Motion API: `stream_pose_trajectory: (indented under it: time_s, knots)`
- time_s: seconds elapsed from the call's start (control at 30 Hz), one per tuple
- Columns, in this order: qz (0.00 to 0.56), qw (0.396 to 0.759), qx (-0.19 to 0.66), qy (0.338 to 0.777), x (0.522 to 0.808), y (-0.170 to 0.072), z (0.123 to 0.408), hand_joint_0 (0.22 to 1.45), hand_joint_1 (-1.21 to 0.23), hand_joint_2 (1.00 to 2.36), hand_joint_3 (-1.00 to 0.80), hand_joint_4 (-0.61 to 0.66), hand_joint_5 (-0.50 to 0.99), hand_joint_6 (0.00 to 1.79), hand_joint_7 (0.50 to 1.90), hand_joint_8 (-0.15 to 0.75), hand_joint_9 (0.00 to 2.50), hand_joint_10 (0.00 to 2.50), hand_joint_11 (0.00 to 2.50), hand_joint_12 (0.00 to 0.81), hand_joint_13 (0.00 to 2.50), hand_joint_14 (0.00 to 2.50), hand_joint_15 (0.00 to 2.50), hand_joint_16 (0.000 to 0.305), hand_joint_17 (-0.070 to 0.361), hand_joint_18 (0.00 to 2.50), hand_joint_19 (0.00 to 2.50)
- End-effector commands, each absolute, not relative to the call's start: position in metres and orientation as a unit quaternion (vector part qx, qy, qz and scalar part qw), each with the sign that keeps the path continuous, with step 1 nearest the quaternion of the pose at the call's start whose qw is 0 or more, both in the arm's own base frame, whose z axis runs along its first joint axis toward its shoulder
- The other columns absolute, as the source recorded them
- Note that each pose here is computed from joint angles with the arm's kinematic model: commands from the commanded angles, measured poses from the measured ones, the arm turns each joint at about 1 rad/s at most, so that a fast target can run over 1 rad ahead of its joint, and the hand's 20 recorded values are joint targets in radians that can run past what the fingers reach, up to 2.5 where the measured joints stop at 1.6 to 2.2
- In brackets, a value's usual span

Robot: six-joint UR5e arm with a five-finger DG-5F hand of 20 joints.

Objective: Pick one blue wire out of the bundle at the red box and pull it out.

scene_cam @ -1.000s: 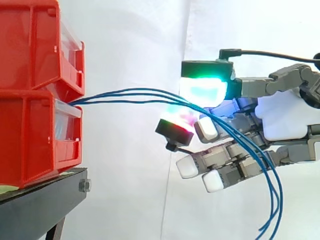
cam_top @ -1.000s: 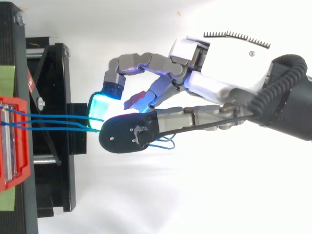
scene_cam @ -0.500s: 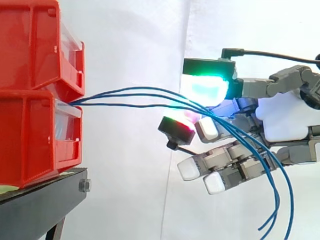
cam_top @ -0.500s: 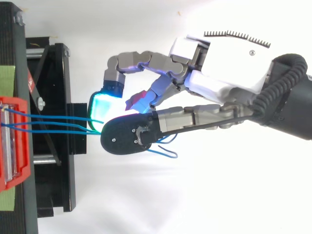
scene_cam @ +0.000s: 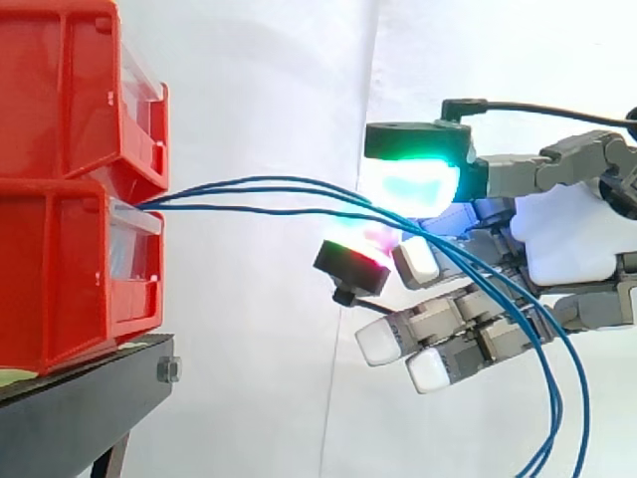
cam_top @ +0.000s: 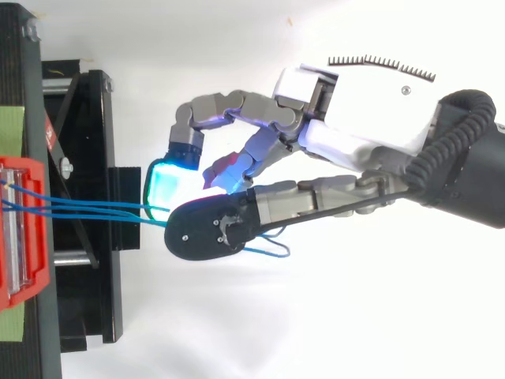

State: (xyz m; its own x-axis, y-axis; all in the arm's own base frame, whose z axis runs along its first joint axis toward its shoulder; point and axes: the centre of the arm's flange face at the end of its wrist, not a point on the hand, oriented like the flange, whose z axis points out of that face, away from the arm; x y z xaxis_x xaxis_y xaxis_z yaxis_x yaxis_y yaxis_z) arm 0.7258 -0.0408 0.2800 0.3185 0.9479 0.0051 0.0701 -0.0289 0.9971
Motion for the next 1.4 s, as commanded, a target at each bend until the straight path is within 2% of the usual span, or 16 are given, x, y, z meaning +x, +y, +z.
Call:
stream_pose_trajectory:
  time_s: [0.0, 0.13, 0.23, 0.4, 0.53, 0.7, 0.9, 0.93, 1.0, 1.03, 1.2, 1.37]
  knots:
    - [0.398, 0.551, 0.596, 0.428, 0.7259, -0.0398, 0.2799, 0.81, -0.67, 1.01, -0.14, 0.19, -0.04, 0.62, 1.24, 0.326, 1.08, 0.01, 0.57, 0.414, 0.74, 0.01, 0.39, 0.05, 0.113, 0.54, 0.52]
    - [0.398, 0.551, 0.596, 0.428, 0.7257, -0.0398, 0.2798, 0.77, -0.66, 1.02, -0.11, 0.22, -0.05, 0.52, 1.31, 0.331, 1.06, 0.01, 0.58, 0.421, 0.73, 0.01, 0.39, 0.05, 0.112, 0.53, 0.48]
    - [0.398, 0.551, 0.596, 0.428, 0.7257, -0.0398, 0.2798, 0.73, -0.69, 1.01, -0.12, 0.23, -0.06, 0.51, 1.29, 0.336, 1.03, 0.01, 0.61, 0.427, 0.72, 0.01, 0.38, 0.05, 0.113, 0.52, 0.47]
    - [0.398, 0.55, 0.596, 0.428, 0.7257, -0.0398, 0.2798, 0.67, -0.73, 1.01, -0.16, 0.23, -0.09, 0.55, 1.17, 0.349, 1.01, 0.01, 0.62, 0.441, 0.72, 0.01, 0.38, 0.053, 0.119, 0.53, 0.43]
    - [0.398, 0.551, 0.596, 0.427, 0.7259, -0.0398, 0.2799, 0.63, -0.7, 1.02, -0.2, 0.23, -0.1, 0.56, 1.15, 0.346, 0.99, 0.02, 0.64, 0.434, 0.7, 0.01, 0.38, 0.051, 0.114, 0.49, 0.44]
    - [0.398, 0.551, 0.596, 0.428, 0.7259, -0.0398, 0.2799, 0.57, -0.69, 1.01, -0.35, 0.22, -0.1, 0.57, 1.16, 0.346, 0.97, 0.01, 0.65, 0.433, 0.68, 0.01, 0.39, 0.05, 0.113, 0.47, 0.45]
    - [0.398, 0.551, 0.595, 0.428, 0.7259, -0.0398, 0.2799, 0.54, -0.69, 1.0, -0.43, 0.23, -0.11, 0.61, 1.09, 0.353, 0.97, 0.01, 0.65, 0.442, 0.68, 0.01, 0.38, 0.052, 0.116, 0.48, 0.44]
    - [0.398, 0.551, 0.595, 0.428, 0.7259, -0.0398, 0.2799, 0.54, -0.7, 1.0, -0.43, 0.23, -0.11, 0.61, 1.1, 0.355, 0.97, 0.01, 0.65, 0.441, 0.68, 0.01, 0.38, 0.052, 0.116, 0.49, 0.44]
    - [0.398, 0.552, 0.595, 0.428, 0.7262, -0.0397, 0.2806, 0.55, -0.72, 1.01, -0.42, 0.22, -0.13, 0.68, 1.01, 0.351, 0.96, 0.01, 0.66, 0.441, 0.68, 0.01, 0.39, 0.051, 0.116, 0.49, 0.43]
    - [0.398, 0.551, 0.595, 0.428, 0.7259, -0.0388, 0.2799, 0.56, -0.74, 1.01, -0.4, 0.22, -0.13, 0.69, 1.02, 0.349, 0.96, 0.01, 0.66, 0.437, 0.68, 0.01, 0.38, 0.051, 0.115, 0.49, 0.43]
    - [0.399, 0.551, 0.595, 0.428, 0.7263, -0.0386, 0.2806, 0.6, -0.77, 1.01, -0.28, 0.2, -0.18, 0.82, 0.86, 0.341, 0.93, 0.01, 0.69, 0.431, 0.68, 0.01, 0.39, 0.051, 0.114, 0.5, 0.43]
    - [0.398, 0.551, 0.595, 0.428, 0.7259, -0.0387, 0.2799, 0.62, -0.78, 1.01, -0.23, 0.2, -0.19, 0.84, 0.82, 0.34, 0.91, 0.01, 0.68, 0.433, 0.68, 0.01, 0.38, 0.052, 0.116, 0.52, 0.41]
